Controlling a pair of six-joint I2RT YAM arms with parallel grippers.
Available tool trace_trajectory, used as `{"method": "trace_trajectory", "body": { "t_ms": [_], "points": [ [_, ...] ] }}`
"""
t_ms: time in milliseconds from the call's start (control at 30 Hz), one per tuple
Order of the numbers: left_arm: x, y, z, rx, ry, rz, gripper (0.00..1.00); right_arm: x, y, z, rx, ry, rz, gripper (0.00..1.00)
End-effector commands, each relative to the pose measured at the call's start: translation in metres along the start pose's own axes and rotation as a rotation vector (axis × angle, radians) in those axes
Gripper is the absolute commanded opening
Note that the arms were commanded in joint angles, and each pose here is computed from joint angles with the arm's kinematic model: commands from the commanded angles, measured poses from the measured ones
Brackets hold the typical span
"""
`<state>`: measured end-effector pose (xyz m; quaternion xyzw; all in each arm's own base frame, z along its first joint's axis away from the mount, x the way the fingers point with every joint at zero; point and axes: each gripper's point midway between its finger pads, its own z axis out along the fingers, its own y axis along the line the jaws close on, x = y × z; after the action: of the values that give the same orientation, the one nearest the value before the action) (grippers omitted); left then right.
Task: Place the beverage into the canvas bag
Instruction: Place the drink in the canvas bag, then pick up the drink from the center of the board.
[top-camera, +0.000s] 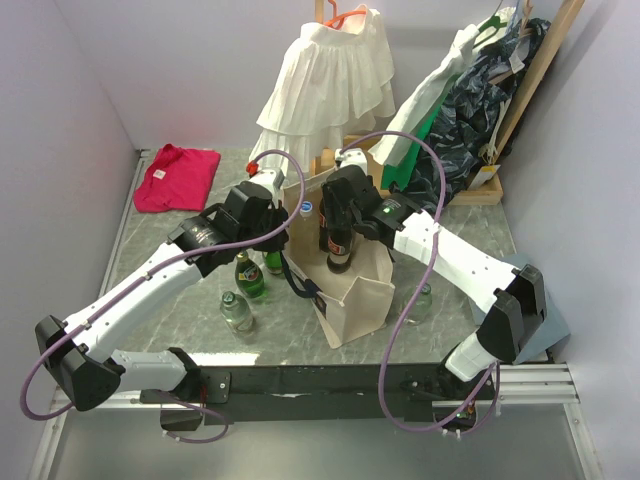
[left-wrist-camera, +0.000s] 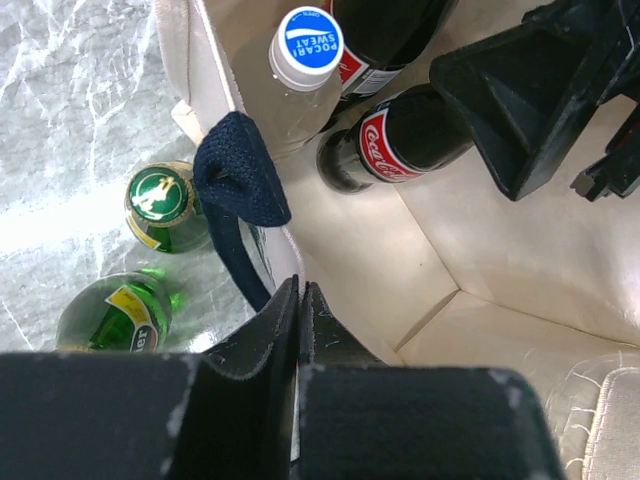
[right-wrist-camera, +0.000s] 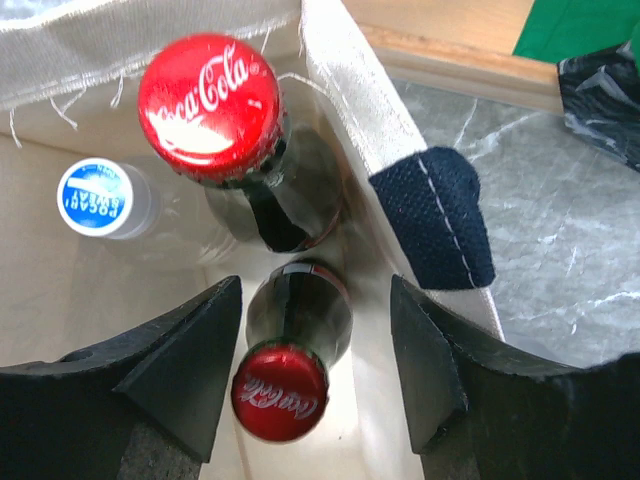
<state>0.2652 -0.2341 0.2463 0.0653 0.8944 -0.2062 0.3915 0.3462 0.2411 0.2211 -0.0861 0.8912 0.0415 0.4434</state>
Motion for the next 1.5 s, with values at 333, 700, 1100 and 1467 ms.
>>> {"method": "trace_trajectory", "body": {
  "t_ms": [333,700,1100,1467],
  "points": [
    [-0.026,0.001,-0.015,-0.03,-0.073,0.012,0.16,-0.063,-0.014,-0.098,-0.123,-0.171,0.146,0.7],
    [-0.047,0.002,-0.027,-0.048,-0.133,0.065,0.57,-0.028,-0.039,-0.115,-0.091,-0.151,0.2,0.73],
    [-0.06,0.036,-0.043,-0.217,-0.211,0.076,0.86,-0.012,-0.045,-0.113,-0.078,-0.13,0.213,0.73],
    [-0.041,0.06,-0.057,-0.279,-0.161,0.029,0.87,-0.01,-0.047,-0.115,-0.074,-0.129,0.215,0.74]
  ]
}}
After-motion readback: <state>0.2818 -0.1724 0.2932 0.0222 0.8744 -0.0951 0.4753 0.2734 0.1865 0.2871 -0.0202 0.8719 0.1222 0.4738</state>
